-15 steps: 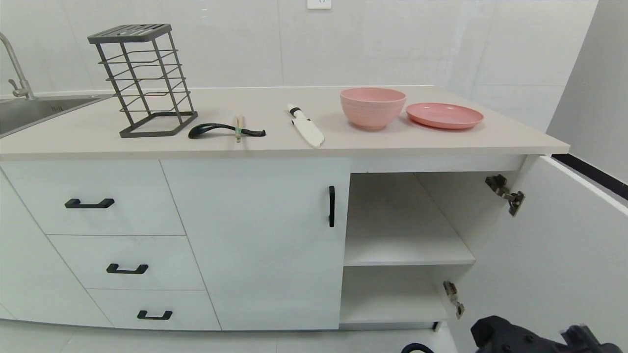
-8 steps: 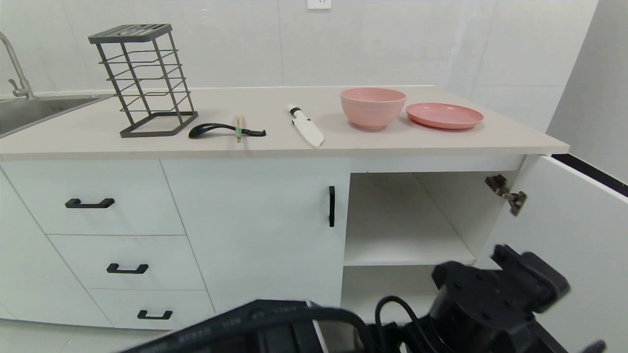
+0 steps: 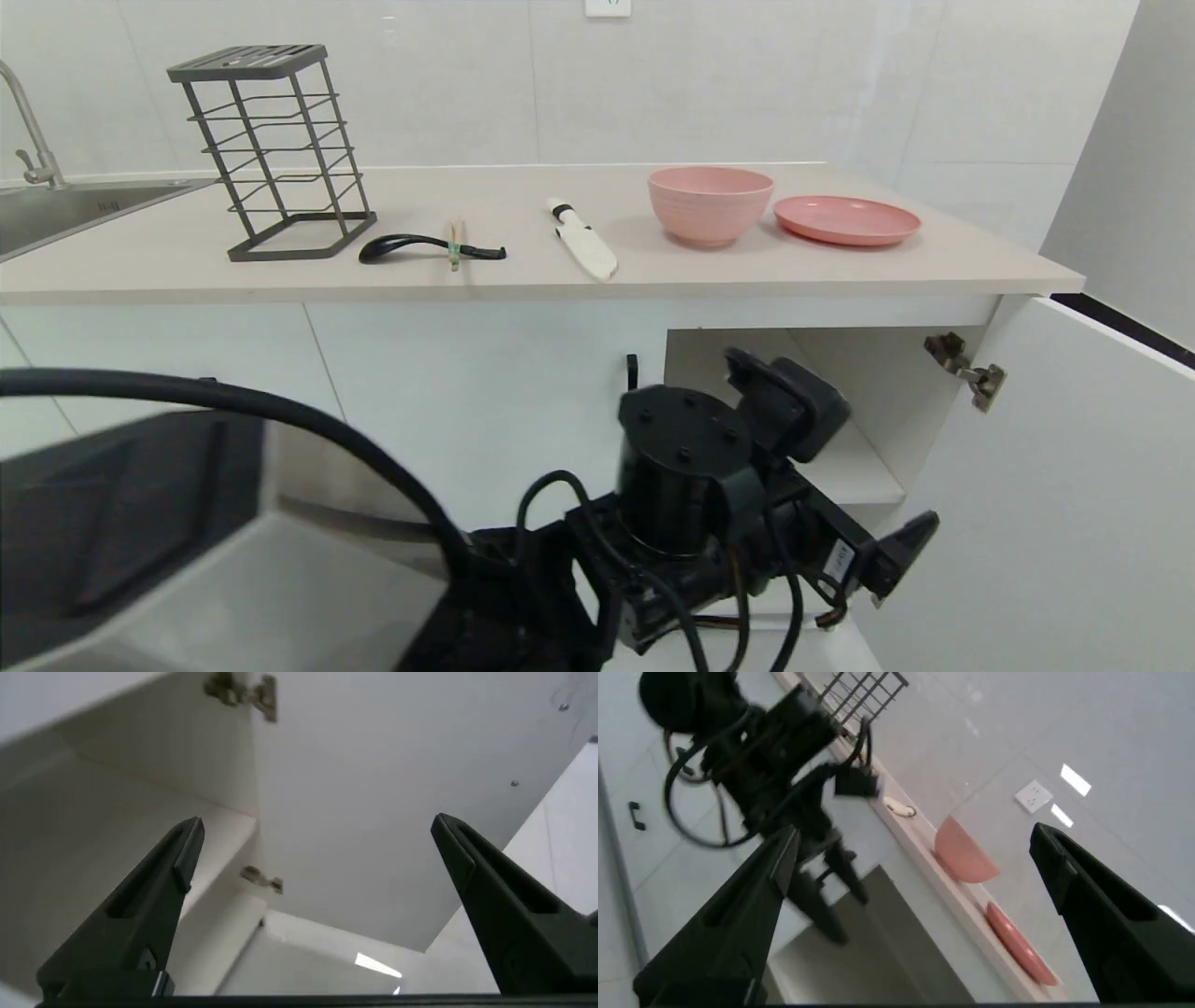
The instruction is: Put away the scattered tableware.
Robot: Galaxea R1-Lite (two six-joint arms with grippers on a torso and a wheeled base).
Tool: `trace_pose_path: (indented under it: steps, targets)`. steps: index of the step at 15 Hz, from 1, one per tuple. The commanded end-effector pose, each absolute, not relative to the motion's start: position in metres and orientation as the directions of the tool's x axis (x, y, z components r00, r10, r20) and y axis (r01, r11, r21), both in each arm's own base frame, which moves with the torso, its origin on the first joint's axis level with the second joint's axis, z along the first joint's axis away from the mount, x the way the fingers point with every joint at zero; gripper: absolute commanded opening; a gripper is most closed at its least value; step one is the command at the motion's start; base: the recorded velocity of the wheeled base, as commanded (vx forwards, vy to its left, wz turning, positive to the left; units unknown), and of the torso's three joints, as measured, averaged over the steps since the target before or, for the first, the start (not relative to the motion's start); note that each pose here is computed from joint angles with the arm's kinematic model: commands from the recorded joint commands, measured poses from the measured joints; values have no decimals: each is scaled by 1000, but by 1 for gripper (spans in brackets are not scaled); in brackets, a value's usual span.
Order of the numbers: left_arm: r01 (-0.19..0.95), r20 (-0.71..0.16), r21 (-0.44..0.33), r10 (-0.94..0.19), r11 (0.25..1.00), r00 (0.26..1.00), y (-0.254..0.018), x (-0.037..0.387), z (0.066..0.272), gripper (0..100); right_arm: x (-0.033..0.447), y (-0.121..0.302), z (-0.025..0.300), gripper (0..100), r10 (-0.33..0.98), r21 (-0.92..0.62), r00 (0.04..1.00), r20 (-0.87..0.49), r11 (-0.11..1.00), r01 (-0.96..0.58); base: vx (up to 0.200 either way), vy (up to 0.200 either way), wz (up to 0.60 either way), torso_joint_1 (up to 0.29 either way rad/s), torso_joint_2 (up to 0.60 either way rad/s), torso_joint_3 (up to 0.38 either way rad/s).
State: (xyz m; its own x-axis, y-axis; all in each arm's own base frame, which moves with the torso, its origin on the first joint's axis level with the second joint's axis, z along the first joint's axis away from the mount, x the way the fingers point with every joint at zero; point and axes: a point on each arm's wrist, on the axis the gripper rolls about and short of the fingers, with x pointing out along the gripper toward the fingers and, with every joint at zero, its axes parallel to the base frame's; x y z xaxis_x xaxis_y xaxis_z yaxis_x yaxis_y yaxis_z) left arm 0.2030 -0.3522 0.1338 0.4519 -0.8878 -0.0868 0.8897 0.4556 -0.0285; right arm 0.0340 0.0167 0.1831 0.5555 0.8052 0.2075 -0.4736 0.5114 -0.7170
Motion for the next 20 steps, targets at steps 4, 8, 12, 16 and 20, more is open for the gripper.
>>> trace_pose_path:
  steps: [4,8,12,16,20]
  targets:
    - [759,209,-23,-739,651,640,-167,142,255,100,35,18,165,100,829,-675,536,156,486,-555,0,0,0,0,0,0]
    - [576,287,-19,-548,817,786,-46,47,241,100,38,19,162,100,837,-665,529,143,477,-575,0,0,0,0,0,0]
    - [164,398,76,-181,984,899,20,-11,239,100,44,19,160,100,837,-645,534,122,476,-598,0,0,0,0,0,0]
    - [-173,428,150,94,973,899,6,-102,246,100,50,18,151,100,836,-585,546,62,473,-659,0,0,0,0,0,0]
    - [-35,337,196,-34,980,941,1,-87,198,100,36,19,143,100,836,-589,547,45,464,-661,0,0,0,0,0,0]
